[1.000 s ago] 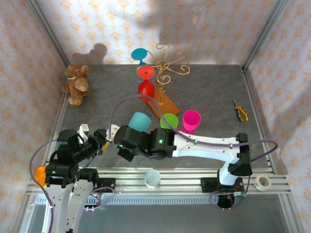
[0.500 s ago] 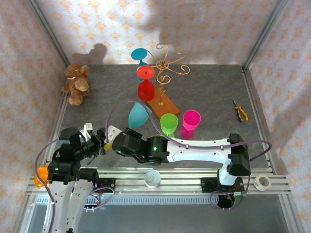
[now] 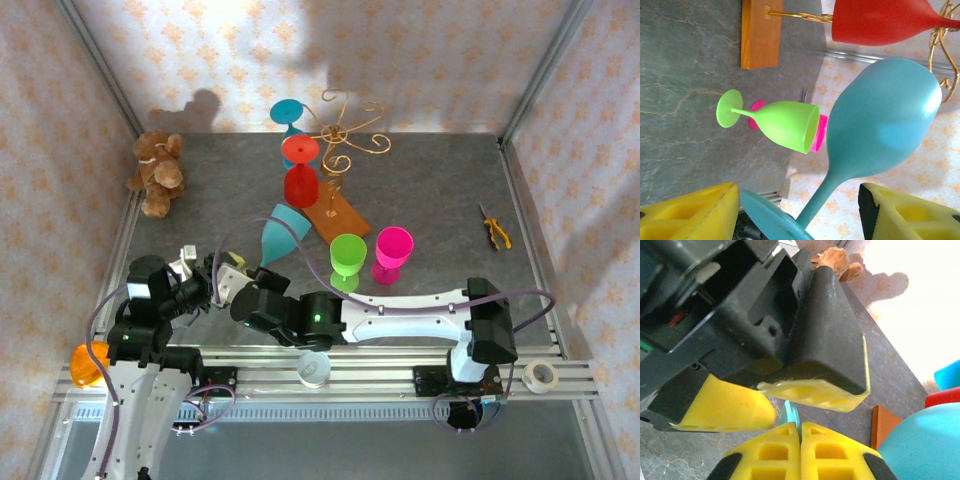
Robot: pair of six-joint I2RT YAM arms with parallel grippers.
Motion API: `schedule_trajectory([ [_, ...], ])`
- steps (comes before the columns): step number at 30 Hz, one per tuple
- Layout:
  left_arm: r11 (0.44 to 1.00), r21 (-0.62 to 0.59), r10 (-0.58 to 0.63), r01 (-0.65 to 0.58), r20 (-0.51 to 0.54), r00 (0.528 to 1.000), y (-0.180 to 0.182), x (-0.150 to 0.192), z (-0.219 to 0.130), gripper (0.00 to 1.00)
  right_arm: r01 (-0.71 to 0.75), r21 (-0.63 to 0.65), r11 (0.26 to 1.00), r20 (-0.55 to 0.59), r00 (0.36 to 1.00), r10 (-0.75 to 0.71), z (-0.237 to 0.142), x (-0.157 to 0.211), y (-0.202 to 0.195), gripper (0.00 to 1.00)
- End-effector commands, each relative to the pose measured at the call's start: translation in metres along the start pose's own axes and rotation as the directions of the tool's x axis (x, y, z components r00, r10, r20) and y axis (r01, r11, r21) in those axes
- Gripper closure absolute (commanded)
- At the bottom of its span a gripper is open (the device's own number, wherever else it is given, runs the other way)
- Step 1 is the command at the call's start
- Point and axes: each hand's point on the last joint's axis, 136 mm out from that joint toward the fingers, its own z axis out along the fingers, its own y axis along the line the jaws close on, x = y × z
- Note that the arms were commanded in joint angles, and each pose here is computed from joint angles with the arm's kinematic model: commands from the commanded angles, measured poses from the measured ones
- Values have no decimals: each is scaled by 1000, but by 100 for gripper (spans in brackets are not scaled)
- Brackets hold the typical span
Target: Take the wine glass off the wine glass rack
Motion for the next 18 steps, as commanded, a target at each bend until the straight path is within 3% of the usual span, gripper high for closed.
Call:
schedule_trajectory([
  [1, 998, 64, 16, -14, -20, 1000, -15, 1, 1, 37, -17, 64, 998, 46, 999, 14, -5, -13, -12, 100],
  [18, 996, 89, -4, 6, -20, 1000, -16, -2, 4, 57, -10, 61, 998, 91, 996, 4, 1, -27, -6, 100],
])
